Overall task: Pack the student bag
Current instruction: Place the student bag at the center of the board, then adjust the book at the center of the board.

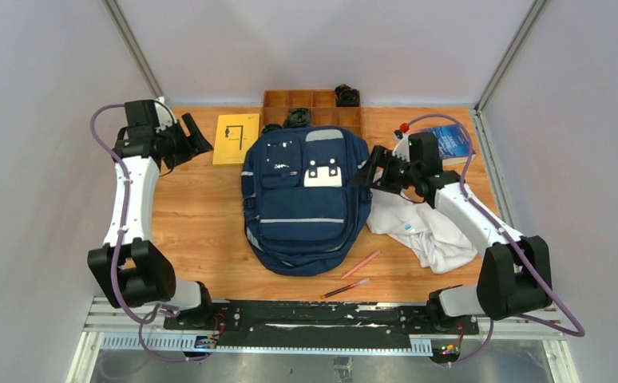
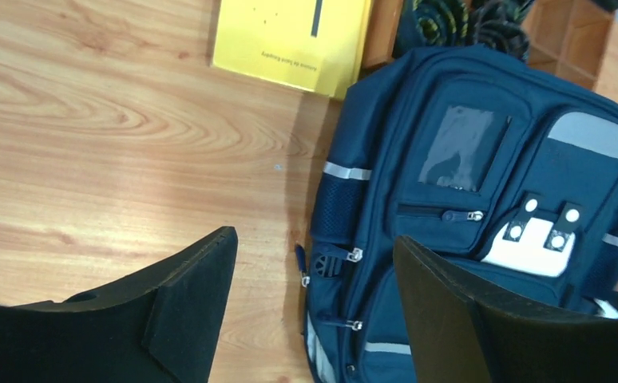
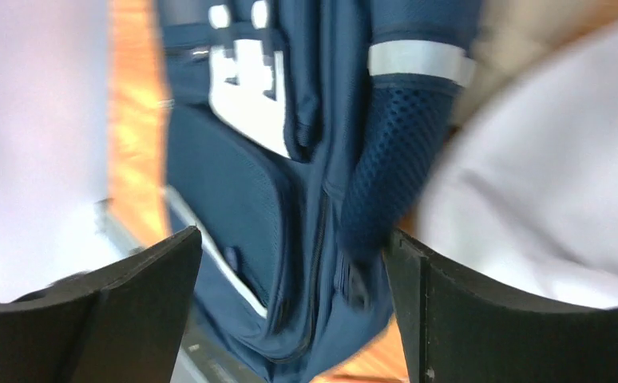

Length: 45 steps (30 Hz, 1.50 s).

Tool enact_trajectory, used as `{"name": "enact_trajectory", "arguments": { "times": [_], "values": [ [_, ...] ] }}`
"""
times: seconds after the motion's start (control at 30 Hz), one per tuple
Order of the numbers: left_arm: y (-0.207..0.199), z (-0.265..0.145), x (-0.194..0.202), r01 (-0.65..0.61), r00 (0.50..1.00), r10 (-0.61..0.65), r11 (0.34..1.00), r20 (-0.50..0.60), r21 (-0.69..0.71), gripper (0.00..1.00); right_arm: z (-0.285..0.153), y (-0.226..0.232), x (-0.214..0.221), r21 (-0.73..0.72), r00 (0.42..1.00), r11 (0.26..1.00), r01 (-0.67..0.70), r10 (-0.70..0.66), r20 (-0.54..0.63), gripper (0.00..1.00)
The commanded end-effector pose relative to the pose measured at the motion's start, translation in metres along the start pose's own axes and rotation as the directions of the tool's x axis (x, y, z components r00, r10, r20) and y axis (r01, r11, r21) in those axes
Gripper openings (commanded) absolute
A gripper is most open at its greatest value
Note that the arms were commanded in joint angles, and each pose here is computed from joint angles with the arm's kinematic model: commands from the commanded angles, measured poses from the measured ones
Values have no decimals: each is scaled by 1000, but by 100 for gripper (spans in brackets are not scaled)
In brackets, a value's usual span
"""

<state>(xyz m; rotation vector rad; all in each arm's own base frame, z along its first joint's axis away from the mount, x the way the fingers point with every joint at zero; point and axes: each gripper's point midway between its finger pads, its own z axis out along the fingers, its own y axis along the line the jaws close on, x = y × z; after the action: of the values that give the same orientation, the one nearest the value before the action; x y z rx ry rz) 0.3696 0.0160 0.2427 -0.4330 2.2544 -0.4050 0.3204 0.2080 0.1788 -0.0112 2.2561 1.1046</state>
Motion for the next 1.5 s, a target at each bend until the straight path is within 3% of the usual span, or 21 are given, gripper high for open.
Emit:
{"name": "enact_trajectory", "arguments": {
  "times": [0.0, 0.07, 0.23, 0.4, 0.57, 0.67, 0.8, 1.2, 1.47],
  "values": [
    [4, 26, -1, -24, 1000, 24, 999, 2, -29, 78, -50, -84, -10, 486, 994, 868, 107, -95, -49, 88],
    [13, 39, 0, -30, 1000, 29, 997, -6, -74, 78, -61, -85, -20, 538, 993, 835, 114, -111, -38, 88],
    [40, 72, -9, -27, 998, 35, 985, 43, -171, 80, -61, -59, -34, 517, 985, 842, 154, -172, -13, 87],
    [43, 118, -13, -35, 997, 43, 993, 71, -116, 80, -56, -38, -40, 476, 977, 860, 182, -211, 7, 87],
    [42, 171, -25, -8, 999, 11, 997, 34, -81, 71, -46, -36, -39, 446, 979, 876, 182, -203, -3, 87],
    [40, 202, -32, -62, 997, 69, 987, 42, -146, 71, -36, -39, -33, 426, 983, 887, 179, -182, -32, 86],
    [47, 225, -47, -140, 983, 167, 947, 71, -291, 78, -24, -45, -24, 418, 986, 894, 164, -147, -73, 85],
    [-14, 298, -126, -36, 957, 74, 990, 280, -135, 78, -10, -60, -6, 422, 986, 895, 142, -91, -139, 85],
    [-16, 352, -135, 82, 931, -62, 996, 360, -41, 80, 3, -70, 9, 417, 980, 902, 111, -30, -196, 84]
  ]
}}
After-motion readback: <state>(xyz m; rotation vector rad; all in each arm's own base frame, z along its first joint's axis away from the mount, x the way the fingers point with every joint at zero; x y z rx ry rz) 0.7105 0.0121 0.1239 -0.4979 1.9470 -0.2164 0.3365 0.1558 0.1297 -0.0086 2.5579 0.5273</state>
